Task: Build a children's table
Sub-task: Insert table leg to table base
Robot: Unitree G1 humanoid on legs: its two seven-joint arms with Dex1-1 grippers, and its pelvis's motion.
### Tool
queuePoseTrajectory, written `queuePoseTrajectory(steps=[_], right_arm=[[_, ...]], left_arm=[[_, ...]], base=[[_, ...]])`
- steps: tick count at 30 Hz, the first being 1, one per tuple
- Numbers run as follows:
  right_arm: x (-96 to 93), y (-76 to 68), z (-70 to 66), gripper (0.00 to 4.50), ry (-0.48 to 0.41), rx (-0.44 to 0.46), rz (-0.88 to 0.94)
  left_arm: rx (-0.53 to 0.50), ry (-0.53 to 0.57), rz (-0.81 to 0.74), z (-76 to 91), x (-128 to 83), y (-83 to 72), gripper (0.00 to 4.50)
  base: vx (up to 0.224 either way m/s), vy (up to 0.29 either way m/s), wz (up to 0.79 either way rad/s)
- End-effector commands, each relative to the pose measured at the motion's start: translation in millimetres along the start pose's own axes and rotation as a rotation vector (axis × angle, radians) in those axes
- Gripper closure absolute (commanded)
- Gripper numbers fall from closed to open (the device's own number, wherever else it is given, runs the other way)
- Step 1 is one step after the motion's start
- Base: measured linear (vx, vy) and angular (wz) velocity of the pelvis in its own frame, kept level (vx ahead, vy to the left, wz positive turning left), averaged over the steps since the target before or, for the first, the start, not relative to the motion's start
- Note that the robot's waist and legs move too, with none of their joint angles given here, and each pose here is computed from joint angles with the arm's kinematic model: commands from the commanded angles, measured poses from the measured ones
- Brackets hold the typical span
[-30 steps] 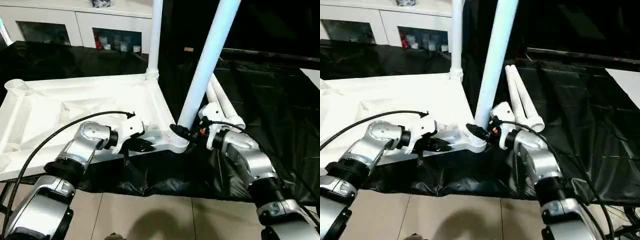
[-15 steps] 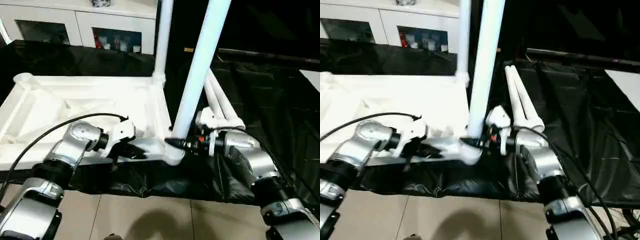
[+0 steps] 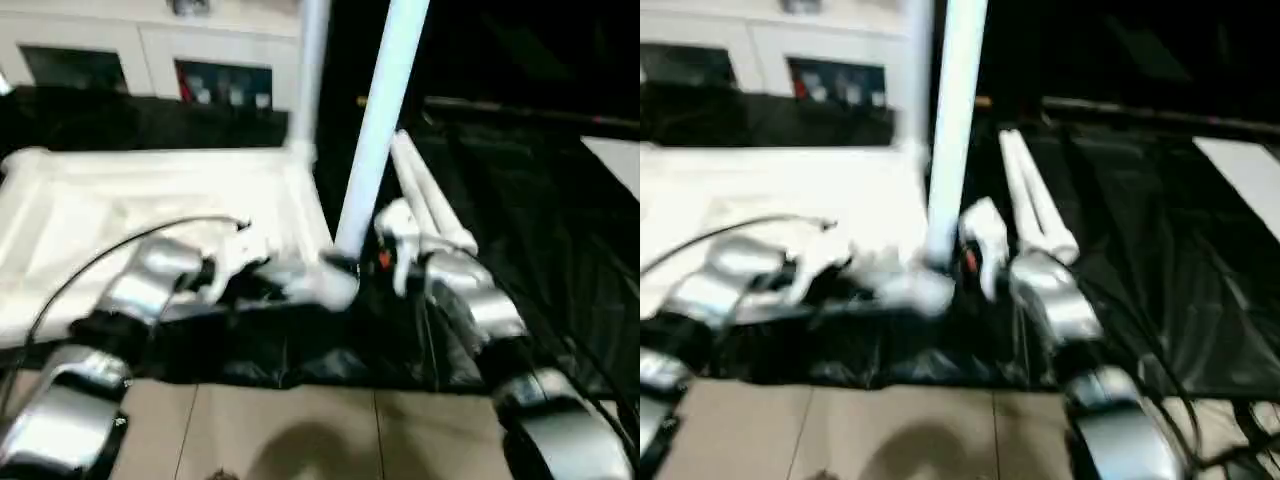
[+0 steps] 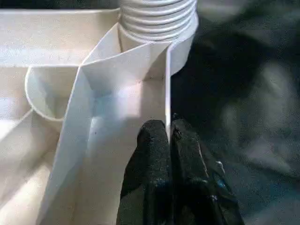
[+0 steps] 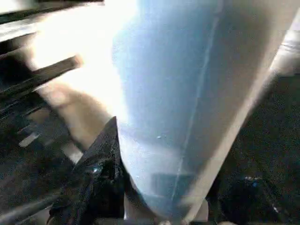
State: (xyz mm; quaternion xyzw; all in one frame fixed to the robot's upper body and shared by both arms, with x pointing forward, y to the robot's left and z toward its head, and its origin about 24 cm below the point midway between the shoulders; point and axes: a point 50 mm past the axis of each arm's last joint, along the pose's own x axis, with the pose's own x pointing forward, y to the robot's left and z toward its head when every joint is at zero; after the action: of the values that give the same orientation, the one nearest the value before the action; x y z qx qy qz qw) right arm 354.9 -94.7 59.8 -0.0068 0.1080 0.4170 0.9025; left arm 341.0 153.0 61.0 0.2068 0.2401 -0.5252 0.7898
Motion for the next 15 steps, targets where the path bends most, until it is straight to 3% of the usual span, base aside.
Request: queuePoseTrajectory(steps=[1, 6, 15], right_arm=[[-1.0, -0.4, -28.1, 2.64, 0.122, 0.052, -0.073], [8.3, -4.5, -25.8, 2.64, 0.135, 0.091, -0.208], [17.3, 1.8, -26.4, 2.64, 0.139, 0.114, -0.211]], left_arm=[[0.062, -0.101, 0.105, 36.3, -1, 9.6, 4.50], [0.018, -0.117, 0.220, 54.6, 25, 0.6, 4.50], [0.017, -0.083, 0.186, 46.3, 30, -5.4, 4.50]], base=[[0.000, 0.000, 0.00], [0.000, 0.000, 0.00], [0.000, 0.000, 0.00]])
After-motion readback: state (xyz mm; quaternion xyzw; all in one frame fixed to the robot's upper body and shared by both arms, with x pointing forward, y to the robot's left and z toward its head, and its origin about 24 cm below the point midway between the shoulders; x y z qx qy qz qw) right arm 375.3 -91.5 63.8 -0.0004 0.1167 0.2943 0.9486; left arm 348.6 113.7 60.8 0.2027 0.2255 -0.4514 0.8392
